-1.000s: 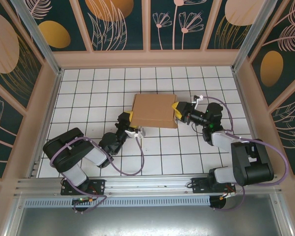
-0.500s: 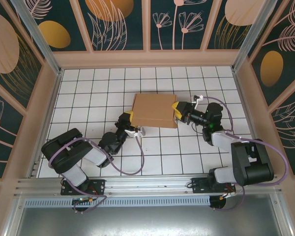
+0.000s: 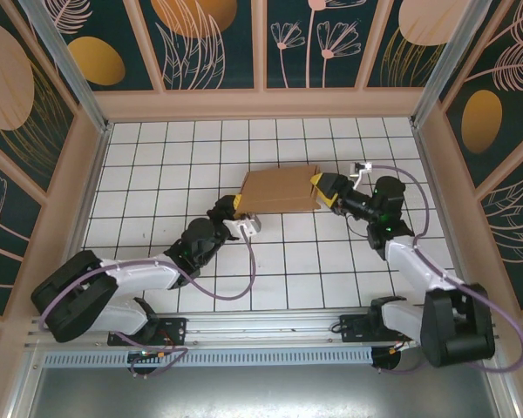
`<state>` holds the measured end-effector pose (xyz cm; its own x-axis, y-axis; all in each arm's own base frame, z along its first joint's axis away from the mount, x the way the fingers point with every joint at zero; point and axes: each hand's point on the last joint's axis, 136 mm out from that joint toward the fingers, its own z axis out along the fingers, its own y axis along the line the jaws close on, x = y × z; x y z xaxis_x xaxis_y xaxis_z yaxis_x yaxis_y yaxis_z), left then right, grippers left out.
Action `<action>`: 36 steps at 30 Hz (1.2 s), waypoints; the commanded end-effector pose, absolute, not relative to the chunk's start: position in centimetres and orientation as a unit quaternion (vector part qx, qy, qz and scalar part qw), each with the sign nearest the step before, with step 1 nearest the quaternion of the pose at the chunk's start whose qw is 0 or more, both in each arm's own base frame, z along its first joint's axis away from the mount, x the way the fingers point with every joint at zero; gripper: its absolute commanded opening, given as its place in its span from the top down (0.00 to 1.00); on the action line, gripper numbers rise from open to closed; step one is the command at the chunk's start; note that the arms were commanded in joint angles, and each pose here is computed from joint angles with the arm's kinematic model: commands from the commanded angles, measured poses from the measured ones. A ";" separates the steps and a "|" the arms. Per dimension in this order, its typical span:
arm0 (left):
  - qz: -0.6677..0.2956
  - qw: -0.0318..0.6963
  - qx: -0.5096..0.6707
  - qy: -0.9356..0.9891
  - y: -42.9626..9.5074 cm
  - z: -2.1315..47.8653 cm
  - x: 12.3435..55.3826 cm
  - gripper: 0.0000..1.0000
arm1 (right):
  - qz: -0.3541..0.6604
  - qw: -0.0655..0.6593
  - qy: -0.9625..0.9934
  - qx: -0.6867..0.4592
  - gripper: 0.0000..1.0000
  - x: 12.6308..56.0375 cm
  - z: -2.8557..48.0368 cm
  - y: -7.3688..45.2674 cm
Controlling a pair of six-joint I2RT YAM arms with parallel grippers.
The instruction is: Fold the paper box
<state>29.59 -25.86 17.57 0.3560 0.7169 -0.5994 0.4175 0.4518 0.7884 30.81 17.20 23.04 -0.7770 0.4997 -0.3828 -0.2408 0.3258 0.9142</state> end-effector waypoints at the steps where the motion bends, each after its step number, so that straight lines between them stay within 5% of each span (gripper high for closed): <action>1: 0.049 0.583 0.520 0.623 -26.3 15.1 28.7 0.63 | 0.459 0.387 0.797 0.071 0.17 30.7 22.7 14.6; 16: -0.042 0.420 0.559 0.714 -25.9 13.2 25.3 0.62 | 0.247 0.539 0.804 -0.048 0.21 27.0 29.6 9.6; 36: -0.105 0.224 0.594 0.765 -23.0 12.6 24.0 0.65 | 0.205 0.464 0.796 -0.331 0.34 25.1 28.3 16.4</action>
